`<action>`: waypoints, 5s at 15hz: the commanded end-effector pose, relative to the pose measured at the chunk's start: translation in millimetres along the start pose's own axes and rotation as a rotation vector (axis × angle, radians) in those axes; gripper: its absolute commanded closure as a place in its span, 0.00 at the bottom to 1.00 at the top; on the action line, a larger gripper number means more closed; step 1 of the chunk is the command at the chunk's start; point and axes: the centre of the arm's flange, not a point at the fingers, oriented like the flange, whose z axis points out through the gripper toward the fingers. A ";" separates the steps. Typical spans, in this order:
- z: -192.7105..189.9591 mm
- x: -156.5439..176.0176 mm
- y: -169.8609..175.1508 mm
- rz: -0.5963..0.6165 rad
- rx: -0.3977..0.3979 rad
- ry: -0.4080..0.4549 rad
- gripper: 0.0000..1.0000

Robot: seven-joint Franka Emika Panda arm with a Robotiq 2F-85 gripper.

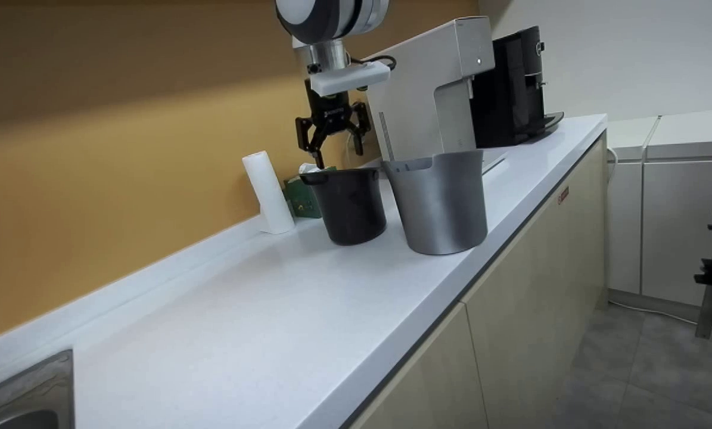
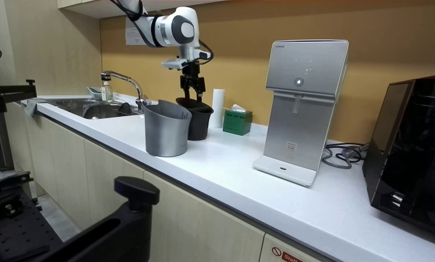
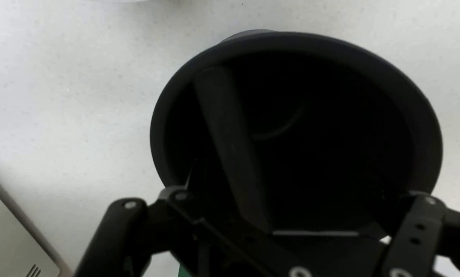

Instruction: Place the black can in the silver one

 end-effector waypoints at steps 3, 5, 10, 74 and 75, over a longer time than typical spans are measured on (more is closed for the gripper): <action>9.6 24.3 7.5 -0.050 0.051 -0.058 0.00; 14.7 28.6 11.7 -0.084 0.062 -0.073 0.00; 28.0 32.2 19.5 -0.143 0.078 -0.122 0.00; -146.5 -70.5 98.5 -0.458 -0.011 -0.176 0.99; -144.7 -74.7 101.7 -0.452 -0.006 -0.171 0.99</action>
